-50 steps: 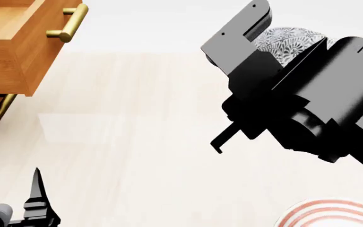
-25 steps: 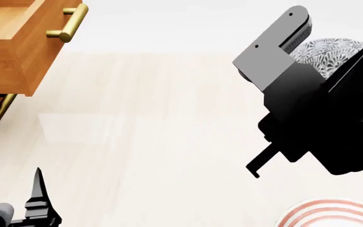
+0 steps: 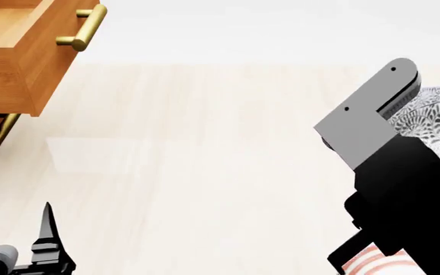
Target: Put the bowl on the plate.
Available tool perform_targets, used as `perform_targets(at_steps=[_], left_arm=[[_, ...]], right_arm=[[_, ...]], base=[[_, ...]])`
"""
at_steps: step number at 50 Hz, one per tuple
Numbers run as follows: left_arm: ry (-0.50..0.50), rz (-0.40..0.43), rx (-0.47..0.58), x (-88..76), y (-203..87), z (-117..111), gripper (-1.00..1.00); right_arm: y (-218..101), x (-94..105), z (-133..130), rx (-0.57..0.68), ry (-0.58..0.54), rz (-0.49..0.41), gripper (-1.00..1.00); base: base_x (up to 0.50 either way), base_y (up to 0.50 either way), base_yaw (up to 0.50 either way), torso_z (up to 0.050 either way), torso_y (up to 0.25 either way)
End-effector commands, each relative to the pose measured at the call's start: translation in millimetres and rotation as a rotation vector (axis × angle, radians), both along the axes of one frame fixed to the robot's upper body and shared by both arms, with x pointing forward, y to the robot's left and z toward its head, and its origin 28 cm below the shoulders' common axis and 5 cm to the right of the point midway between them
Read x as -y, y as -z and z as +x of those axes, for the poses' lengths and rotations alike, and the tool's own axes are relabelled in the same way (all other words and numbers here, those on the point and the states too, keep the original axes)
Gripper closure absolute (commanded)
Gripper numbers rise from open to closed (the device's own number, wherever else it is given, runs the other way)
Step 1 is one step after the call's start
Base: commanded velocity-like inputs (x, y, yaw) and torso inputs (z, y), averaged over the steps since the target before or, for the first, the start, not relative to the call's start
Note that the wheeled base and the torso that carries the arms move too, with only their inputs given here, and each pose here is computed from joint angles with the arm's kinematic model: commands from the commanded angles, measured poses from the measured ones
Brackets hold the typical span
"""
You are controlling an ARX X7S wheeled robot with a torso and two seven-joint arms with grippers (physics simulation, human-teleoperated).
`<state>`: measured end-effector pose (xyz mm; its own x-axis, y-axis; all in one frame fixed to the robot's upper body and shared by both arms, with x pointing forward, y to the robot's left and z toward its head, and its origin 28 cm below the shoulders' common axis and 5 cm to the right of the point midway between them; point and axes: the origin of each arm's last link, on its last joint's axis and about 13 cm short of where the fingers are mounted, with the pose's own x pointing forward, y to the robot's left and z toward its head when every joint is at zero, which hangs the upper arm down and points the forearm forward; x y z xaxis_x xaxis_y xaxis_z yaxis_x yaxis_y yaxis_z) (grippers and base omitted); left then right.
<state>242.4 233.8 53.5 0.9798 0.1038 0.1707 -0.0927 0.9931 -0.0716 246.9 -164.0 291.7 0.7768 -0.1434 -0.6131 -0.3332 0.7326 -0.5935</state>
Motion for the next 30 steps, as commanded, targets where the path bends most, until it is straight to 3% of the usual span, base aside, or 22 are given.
perform_targets(at_steps=[1, 30], left_arm=[[0.002, 0.0, -0.003, 0.3, 2, 0, -1.0], [0.002, -0.002, -0.002, -0.6, 1, 0, -1.0]], right_arm=[[10, 5.9, -18, 0.021, 0.029, -0.015, 1.0], [44, 11.6, -50, -0.018, 0.063, 0.06, 1.0]], base=[[0.0, 0.0, 0.0, 0.0, 0.0], [0.0, 0.0, 0.0, 0.0, 0.001]])
